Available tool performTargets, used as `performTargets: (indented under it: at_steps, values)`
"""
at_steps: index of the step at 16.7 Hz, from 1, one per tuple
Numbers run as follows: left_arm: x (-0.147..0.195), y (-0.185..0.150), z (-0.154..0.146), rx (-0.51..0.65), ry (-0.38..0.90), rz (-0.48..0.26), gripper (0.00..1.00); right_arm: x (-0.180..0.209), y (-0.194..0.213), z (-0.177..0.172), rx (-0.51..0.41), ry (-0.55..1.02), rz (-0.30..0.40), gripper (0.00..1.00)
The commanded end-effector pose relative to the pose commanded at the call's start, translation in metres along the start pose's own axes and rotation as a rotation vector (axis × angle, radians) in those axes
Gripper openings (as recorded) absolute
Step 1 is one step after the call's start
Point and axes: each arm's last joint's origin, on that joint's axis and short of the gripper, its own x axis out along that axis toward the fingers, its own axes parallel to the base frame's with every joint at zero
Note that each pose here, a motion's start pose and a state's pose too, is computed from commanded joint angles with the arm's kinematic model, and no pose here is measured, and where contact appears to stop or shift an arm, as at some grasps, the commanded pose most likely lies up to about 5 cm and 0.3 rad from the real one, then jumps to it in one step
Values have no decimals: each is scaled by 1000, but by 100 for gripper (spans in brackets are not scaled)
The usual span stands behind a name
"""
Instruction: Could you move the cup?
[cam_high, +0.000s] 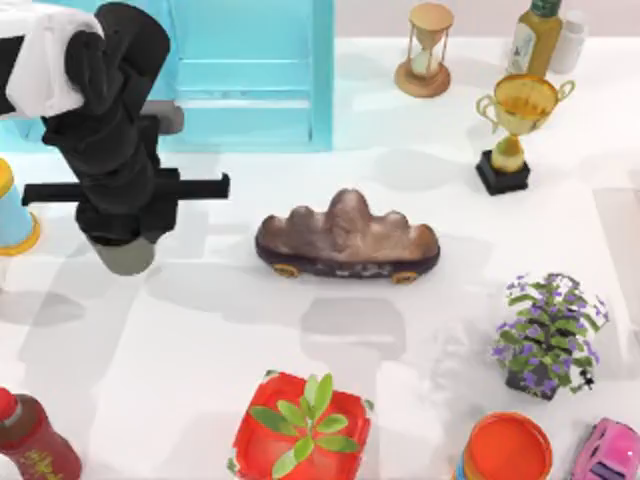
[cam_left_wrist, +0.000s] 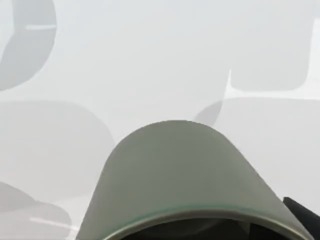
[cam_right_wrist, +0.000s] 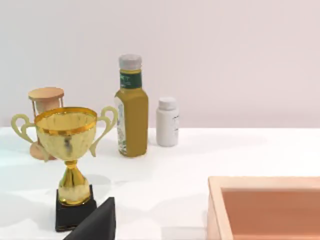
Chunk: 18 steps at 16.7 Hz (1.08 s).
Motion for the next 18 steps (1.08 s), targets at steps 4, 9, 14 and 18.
performTargets:
  at_steps: [4,9,14,18]
  values:
    - [-59,69,36,-15,-206,39,0,0,0,0,0,0,0,100]
    - [-73,198,26,-66,-104,171,0,0,0,0,0,0,0,100]
    - [-60,270,-12,-46,83,94,0,0,0,0,0,0,0,100]
    - [-46,277,-23,-5,154,-6,0,0,0,0,0,0,0,100]
